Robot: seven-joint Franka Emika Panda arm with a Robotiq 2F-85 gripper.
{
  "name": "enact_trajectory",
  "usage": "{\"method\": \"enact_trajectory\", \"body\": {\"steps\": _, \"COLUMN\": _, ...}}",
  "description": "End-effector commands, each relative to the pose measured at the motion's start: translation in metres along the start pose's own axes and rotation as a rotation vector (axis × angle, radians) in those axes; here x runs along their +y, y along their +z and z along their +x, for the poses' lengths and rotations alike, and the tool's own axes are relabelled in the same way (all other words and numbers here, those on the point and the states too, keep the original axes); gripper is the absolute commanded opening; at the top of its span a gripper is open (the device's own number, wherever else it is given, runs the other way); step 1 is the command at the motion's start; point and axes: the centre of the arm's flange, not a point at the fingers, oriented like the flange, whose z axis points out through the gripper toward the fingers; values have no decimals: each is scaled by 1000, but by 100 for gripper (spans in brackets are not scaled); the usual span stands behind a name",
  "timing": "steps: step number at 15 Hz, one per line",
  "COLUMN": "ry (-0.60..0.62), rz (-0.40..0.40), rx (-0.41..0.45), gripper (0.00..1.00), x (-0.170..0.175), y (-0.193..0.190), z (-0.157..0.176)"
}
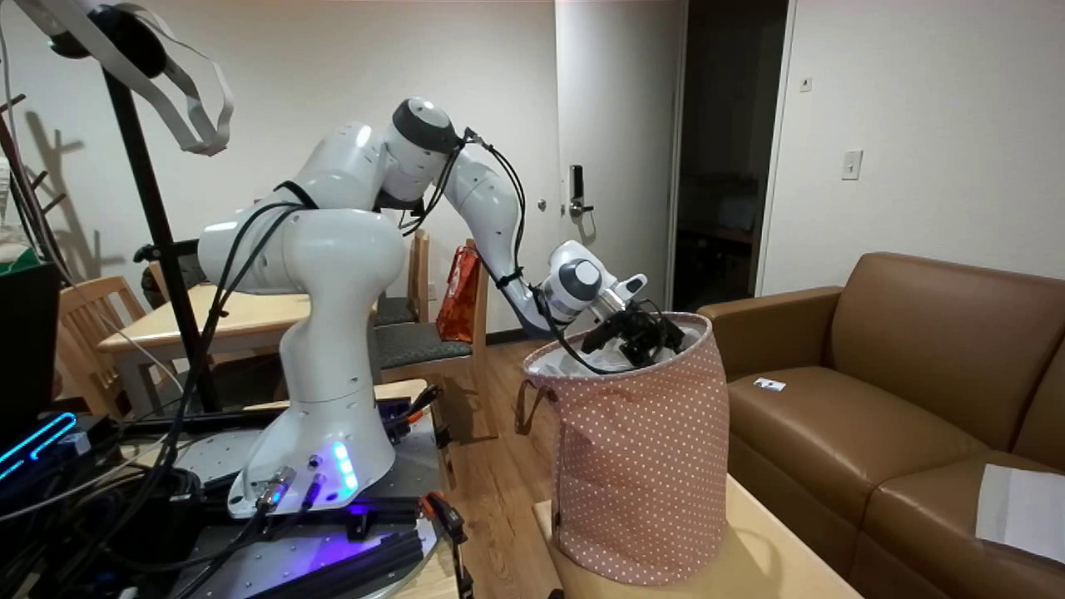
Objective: Remove the green hat from the basket and put it on the table
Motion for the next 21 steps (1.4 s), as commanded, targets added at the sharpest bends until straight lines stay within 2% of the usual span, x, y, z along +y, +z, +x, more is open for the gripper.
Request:
{"method": "enact_trajectory", "body": {"steps": 1, "ry": -92, "rz": 128, "rx": -101, "gripper": 100, "x": -13, "y": 11, "z": -23}}
{"method": "enact_trajectory", "body": {"steps": 4, "ry": -140, "rz": 226, "rx": -172, "gripper": 100, "x": -32, "y": 20, "z": -25}}
{"method": "enact_trajectory", "body": {"steps": 6, "ry": -168, "rz": 280, "rx": -249, "gripper": 100, "x": -37, "y": 28, "z": -24}}
{"method": "enact_trajectory", "body": {"steps": 12, "ry": -261, "rz": 355, "rx": -569, "gripper": 100, "x": -34, "y": 57, "z": -19}}
{"method": "enact_trajectory", "body": {"steps": 14, "ry": -290, "rz": 408, "rx": -659, "gripper": 100, "x": -39, "y": 65, "z": -16}}
{"method": "enact_trajectory", "body": {"steps": 16, "ry": -316, "rz": 494, "rx": -725, "gripper": 100, "x": -50, "y": 69, "z": -14}}
{"method": "enact_trajectory", "body": {"steps": 17, "ry": -315, "rz": 548, "rx": -736, "gripper": 100, "x": -56, "y": 69, "z": -15}}
{"method": "enact_trajectory", "body": {"steps": 19, "ry": -272, "rz": 614, "rx": -696, "gripper": 100, "x": -68, "y": 71, "z": -13}}
{"method": "enact_trajectory", "body": {"steps": 20, "ry": -249, "rz": 630, "rx": -673, "gripper": 75, "x": -72, "y": 72, "z": -13}}
{"method": "enact_trajectory", "body": {"steps": 21, "ry": -226, "rz": 644, "rx": -651, "gripper": 74, "x": -75, "y": 73, "z": -14}}
